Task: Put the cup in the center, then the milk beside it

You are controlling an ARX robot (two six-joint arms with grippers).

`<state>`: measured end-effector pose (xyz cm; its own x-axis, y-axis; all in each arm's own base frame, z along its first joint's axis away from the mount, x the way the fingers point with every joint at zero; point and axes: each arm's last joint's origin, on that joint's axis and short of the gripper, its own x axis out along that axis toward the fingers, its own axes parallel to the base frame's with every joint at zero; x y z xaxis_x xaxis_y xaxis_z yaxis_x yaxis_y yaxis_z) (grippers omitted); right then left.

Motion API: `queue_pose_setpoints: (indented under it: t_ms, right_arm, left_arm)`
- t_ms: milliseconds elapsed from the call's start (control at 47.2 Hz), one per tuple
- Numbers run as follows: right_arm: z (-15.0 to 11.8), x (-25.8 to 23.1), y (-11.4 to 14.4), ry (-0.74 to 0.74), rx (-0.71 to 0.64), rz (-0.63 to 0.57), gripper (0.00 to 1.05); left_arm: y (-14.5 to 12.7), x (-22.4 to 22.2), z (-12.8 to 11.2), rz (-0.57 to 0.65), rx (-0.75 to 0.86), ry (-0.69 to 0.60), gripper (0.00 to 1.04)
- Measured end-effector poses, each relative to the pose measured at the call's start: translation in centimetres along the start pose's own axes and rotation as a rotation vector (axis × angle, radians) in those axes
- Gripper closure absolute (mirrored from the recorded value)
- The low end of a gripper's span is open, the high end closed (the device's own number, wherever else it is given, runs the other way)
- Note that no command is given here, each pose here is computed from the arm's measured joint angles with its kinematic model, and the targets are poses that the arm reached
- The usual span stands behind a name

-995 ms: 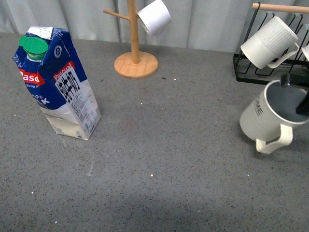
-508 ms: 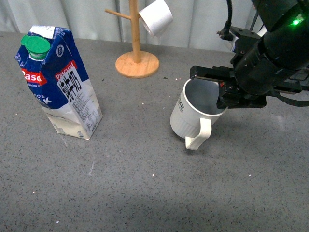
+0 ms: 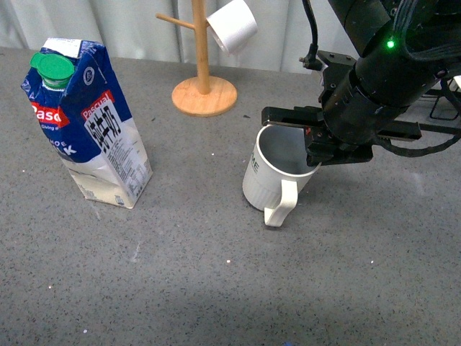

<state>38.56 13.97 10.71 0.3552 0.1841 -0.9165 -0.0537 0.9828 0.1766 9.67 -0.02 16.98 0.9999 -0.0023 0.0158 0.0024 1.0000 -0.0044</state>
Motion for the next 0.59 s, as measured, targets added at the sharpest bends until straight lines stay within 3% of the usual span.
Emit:
queue_pose_setpoints:
  t_ms: [148, 423, 593]
  right_arm:
    - [0.1, 0.0, 0.2, -0.003, -0.012, 0.006, 0.99]
    - [0.8, -0.4, 0.3, -0.052, -0.002, 0.027, 0.49]
    - [1.5, -2.3, 0.4, -0.161, -0.009, 0.038, 0.28]
  left_arm:
    - [0.0, 0.0, 0.0, 0.000, 0.000, 0.000, 0.07]
    - [0.0, 0.0, 0.0, 0.000, 0.000, 0.000, 0.07]
    - [0.0, 0.0, 0.0, 0.000, 0.000, 0.000, 0.07]
